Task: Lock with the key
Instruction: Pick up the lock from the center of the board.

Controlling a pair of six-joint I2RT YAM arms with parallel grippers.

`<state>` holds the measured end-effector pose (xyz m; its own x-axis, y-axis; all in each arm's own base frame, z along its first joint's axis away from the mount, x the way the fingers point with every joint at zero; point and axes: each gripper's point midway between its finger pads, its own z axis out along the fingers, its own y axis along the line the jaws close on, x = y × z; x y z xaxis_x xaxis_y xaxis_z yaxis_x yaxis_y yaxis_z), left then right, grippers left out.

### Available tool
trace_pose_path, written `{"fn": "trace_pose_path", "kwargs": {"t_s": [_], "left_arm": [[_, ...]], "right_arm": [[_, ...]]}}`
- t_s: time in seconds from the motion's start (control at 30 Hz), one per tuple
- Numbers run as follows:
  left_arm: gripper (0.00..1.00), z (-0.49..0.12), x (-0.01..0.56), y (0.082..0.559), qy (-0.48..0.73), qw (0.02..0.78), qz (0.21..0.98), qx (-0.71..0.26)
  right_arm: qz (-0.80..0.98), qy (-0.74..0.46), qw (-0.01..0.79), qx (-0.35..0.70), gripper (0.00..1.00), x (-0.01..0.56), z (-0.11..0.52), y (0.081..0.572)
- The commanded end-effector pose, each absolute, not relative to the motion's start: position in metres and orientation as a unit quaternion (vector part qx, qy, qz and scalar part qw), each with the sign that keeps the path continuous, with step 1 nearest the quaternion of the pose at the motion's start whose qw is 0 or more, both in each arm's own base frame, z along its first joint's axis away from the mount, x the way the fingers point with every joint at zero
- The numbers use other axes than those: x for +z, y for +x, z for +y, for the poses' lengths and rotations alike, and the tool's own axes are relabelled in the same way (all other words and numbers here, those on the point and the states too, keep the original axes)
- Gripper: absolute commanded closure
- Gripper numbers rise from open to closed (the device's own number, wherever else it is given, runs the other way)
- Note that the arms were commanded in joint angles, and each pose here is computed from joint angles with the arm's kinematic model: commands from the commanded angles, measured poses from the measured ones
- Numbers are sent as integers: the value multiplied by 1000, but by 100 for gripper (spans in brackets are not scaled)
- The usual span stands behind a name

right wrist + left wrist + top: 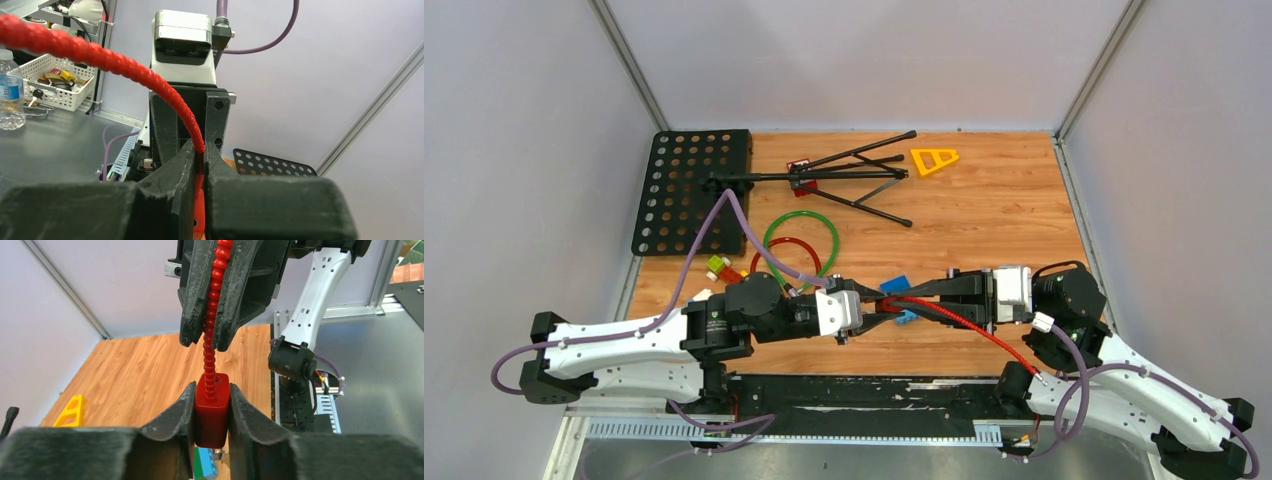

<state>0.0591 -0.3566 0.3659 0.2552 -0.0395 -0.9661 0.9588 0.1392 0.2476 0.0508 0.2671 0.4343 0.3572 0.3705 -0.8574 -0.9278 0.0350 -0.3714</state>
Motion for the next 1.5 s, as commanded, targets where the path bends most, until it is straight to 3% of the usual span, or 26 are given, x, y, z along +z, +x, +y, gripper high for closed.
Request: {"fn": "trace_pose_path", "kwargs": {"t_s": [0.0,0.13,0.27,0.43,0.63,1.17,1.47], "left_arm": [[76,-356,383,56,507,615,434,-420],[100,-356,384,56,508,615,433,-419],[100,-354,385,58,504,620,434,-417],[100,-347,391,66,486,635,444,-404],[100,-330,400,81,465,656,462,-375],[100,-264,415,130,414,696,521,-269],[100,-237,418,138,398,709,533,-233]], "right_arm": [[264,-475,686,485,100,456,258,50],[267,-476,684,485,100,454,259,51],[268,-476,684,484,97,453,260,51],[280,-477,685,474,55,447,260,56],[317,-516,667,435,36,421,263,65],[506,-463,673,279,35,381,208,121],[569,-394,690,213,37,389,161,138]]}}
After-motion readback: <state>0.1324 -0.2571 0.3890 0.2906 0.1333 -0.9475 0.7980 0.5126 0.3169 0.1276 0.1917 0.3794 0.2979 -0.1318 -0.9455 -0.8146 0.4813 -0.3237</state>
